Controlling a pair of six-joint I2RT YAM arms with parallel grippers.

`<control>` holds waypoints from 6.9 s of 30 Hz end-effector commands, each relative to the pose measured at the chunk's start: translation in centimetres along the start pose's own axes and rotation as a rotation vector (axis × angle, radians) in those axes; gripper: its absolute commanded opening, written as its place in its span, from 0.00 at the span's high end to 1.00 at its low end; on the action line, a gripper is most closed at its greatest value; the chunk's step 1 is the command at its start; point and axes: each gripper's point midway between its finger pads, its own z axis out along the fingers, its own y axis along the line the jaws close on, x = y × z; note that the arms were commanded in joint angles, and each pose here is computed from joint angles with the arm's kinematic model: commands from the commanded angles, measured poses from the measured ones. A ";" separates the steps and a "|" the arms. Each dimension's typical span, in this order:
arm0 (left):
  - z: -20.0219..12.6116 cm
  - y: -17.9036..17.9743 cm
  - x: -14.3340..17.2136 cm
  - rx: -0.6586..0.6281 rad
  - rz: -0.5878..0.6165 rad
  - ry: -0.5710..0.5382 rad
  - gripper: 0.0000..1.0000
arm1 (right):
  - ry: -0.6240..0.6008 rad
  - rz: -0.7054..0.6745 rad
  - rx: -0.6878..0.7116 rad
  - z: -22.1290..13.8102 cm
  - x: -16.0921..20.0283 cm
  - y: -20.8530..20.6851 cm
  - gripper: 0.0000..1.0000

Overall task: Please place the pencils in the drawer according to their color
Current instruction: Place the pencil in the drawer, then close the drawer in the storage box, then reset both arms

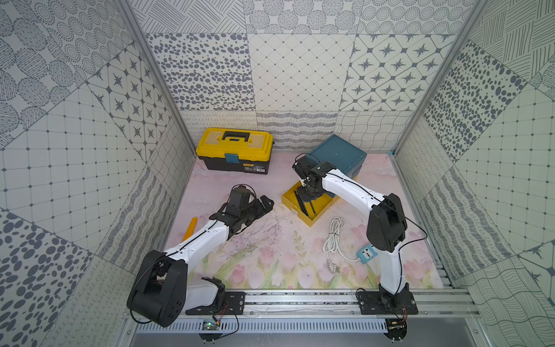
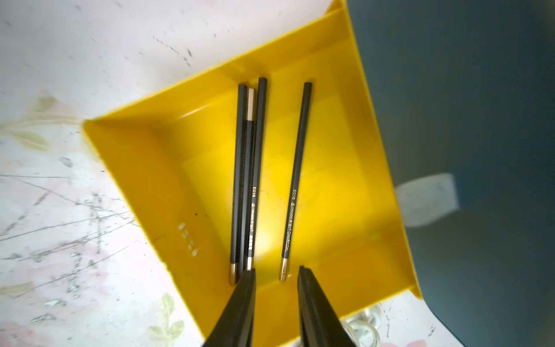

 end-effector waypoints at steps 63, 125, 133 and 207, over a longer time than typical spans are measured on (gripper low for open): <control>12.8 -9.2 5.7 0.124 0.594 -0.016 0.50 | -0.724 0.603 0.236 -18.8 7.8 -15.8 0.01; 21.3 -16.3 2.8 0.411 0.154 -0.009 0.54 | -0.740 0.584 0.211 -19.5 8.0 -15.6 0.01; 21.1 -16.5 3.0 0.423 0.149 -0.010 0.52 | -0.744 0.583 0.206 -19.7 8.0 -15.5 0.01; -1.6 12.1 -8.6 -0.346 0.673 -0.659 0.00 | -0.893 0.544 0.338 -5.6 14.2 -23.2 0.01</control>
